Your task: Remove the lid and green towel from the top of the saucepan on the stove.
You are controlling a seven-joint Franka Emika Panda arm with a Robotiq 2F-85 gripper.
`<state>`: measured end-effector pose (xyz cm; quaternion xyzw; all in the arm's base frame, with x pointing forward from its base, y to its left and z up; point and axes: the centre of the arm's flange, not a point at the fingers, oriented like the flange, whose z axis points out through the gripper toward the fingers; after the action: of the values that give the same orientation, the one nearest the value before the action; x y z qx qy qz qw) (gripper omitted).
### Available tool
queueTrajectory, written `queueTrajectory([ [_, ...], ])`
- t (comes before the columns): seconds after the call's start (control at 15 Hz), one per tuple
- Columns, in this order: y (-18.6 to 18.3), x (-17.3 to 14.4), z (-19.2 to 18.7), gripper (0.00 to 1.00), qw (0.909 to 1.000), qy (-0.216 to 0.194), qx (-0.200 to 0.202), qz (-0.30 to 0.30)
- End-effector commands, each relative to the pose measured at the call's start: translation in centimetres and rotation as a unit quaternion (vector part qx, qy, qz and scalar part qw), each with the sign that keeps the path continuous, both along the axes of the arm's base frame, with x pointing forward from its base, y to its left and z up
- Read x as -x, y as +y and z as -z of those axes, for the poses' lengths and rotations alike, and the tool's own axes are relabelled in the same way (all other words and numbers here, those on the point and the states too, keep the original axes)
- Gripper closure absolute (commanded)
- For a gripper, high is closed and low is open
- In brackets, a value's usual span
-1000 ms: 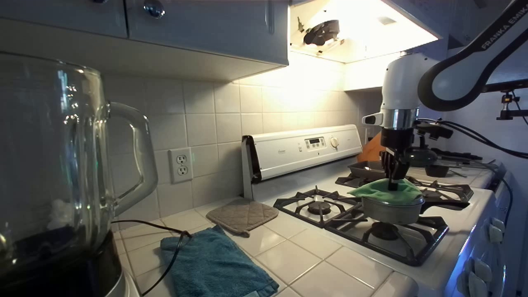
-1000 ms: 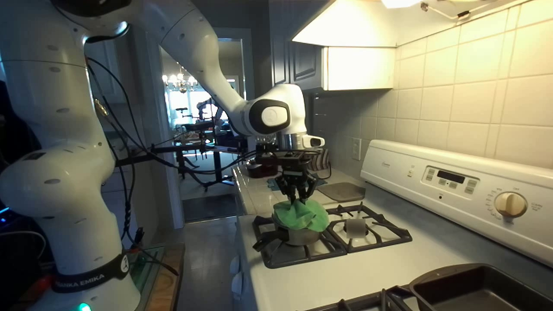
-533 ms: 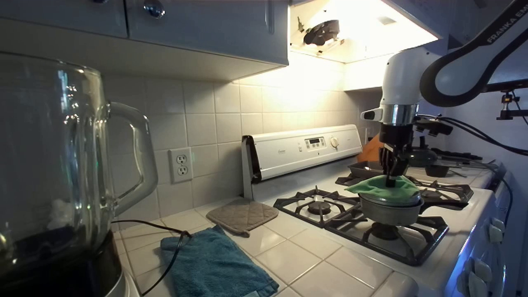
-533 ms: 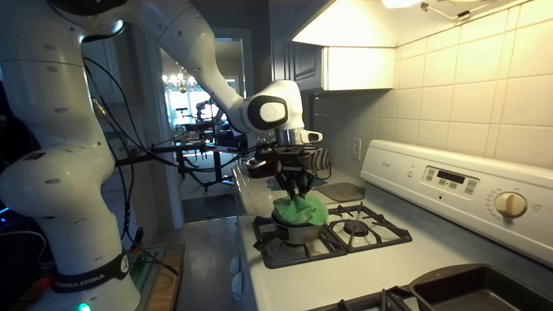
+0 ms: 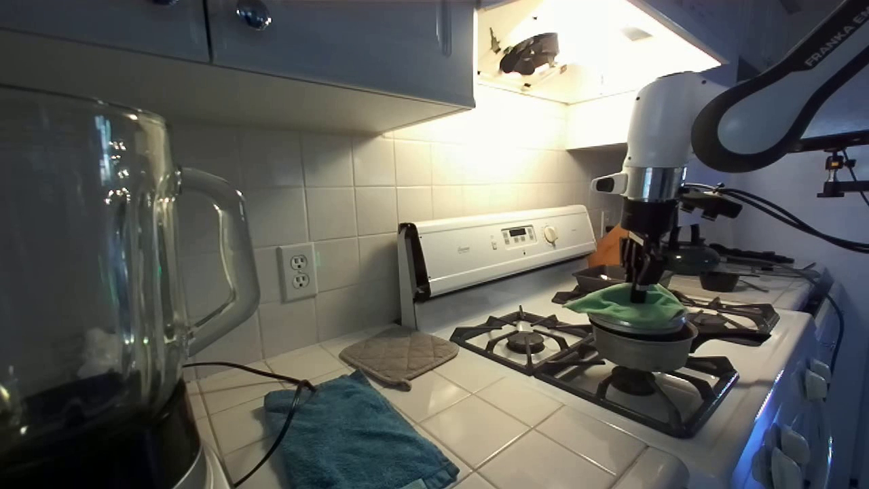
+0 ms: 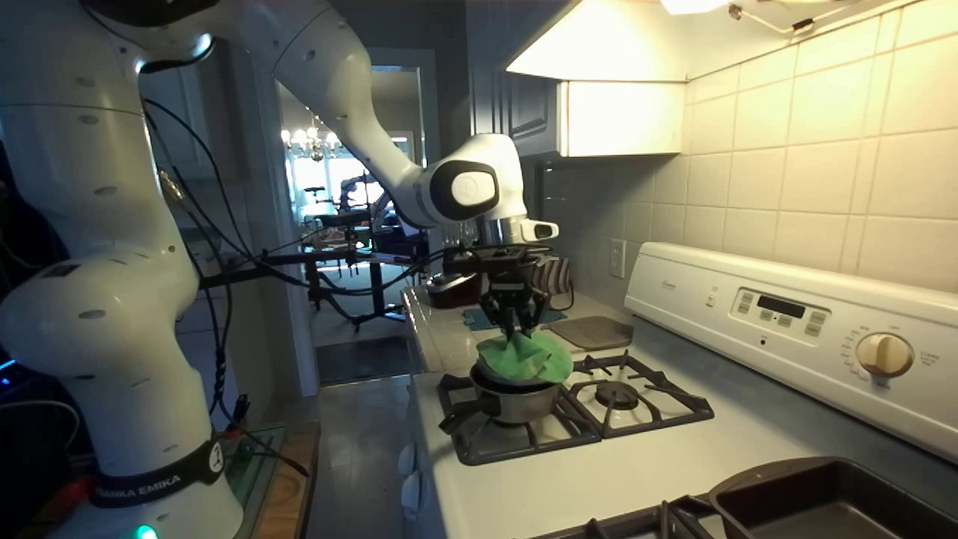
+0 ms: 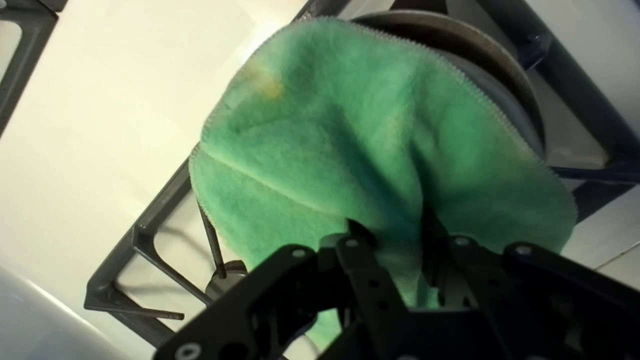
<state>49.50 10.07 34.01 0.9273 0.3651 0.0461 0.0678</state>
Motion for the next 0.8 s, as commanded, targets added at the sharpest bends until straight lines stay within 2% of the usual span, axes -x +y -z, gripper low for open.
queueTrajectory([
  [0.0,2.3,0.6,-1.7,0.93,0.9989,-0.024,0.023,-0.033],
  [0.4,6.5,0.9,-3.1,0.93,0.9926,-0.039,0.048,-0.104],
  [0.73,10.2,0.1,-3.8,0.93,0.9837,-0.045,0.06,-0.163],
])
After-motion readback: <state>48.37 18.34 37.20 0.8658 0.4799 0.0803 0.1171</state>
